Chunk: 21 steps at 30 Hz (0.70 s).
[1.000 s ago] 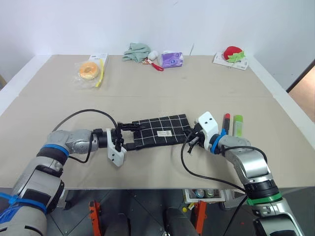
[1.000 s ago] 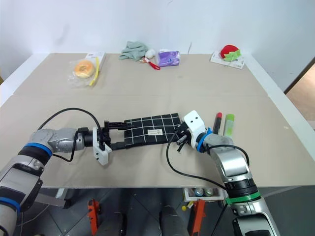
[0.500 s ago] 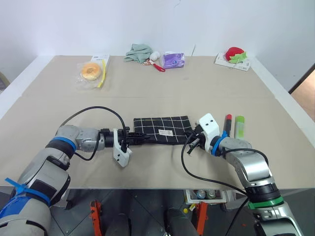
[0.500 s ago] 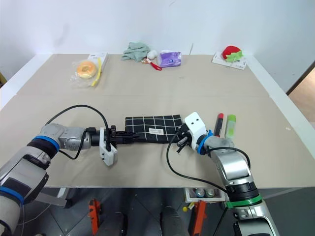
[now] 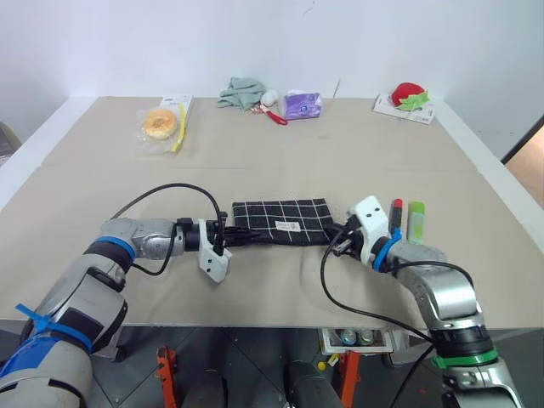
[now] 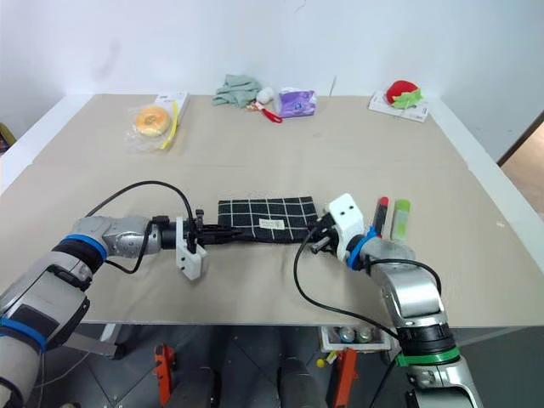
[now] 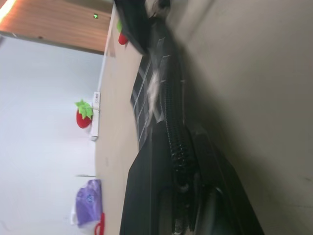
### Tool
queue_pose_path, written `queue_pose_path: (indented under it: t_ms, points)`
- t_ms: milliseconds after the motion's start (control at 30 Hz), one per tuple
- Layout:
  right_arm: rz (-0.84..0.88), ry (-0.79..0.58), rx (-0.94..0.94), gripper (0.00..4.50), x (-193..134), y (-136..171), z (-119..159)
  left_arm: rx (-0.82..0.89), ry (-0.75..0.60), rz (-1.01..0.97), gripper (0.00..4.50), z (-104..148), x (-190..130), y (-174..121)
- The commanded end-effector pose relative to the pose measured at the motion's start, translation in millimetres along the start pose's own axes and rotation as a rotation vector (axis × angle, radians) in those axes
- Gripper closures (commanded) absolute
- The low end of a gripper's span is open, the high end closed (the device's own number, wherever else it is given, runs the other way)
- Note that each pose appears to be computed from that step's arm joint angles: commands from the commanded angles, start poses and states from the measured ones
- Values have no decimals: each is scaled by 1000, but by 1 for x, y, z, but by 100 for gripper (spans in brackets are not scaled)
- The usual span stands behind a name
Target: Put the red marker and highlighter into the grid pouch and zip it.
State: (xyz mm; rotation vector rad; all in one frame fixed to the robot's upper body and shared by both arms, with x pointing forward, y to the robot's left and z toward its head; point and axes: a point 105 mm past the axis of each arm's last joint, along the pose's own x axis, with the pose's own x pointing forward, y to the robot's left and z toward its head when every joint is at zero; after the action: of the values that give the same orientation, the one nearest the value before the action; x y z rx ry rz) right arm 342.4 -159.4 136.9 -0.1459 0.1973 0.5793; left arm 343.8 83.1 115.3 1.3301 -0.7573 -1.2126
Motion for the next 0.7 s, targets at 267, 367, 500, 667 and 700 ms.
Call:
queue_pose_path:
  t_ms: [267, 367, 500, 667, 700]
  points:
    - [-111, 58, 138, 33, -39, -14, 0, -135, 28, -50, 450, 4, 4, -18]
    - [-122, 101, 167, 8, -37, -13, -8, -166, 37, -56, 450, 6, 8, -21]
    - [-110, 109, 175, 8, -33, -6, -7, -195, 35, -55, 450, 11, 14, -21]
    - [-97, 141, 176, 8, -20, 3, -15, -209, 35, -47, 450, 15, 18, -19]
    - [-106, 147, 175, 8, -17, 2, -17, -211, 36, -45, 450, 15, 19, -18]
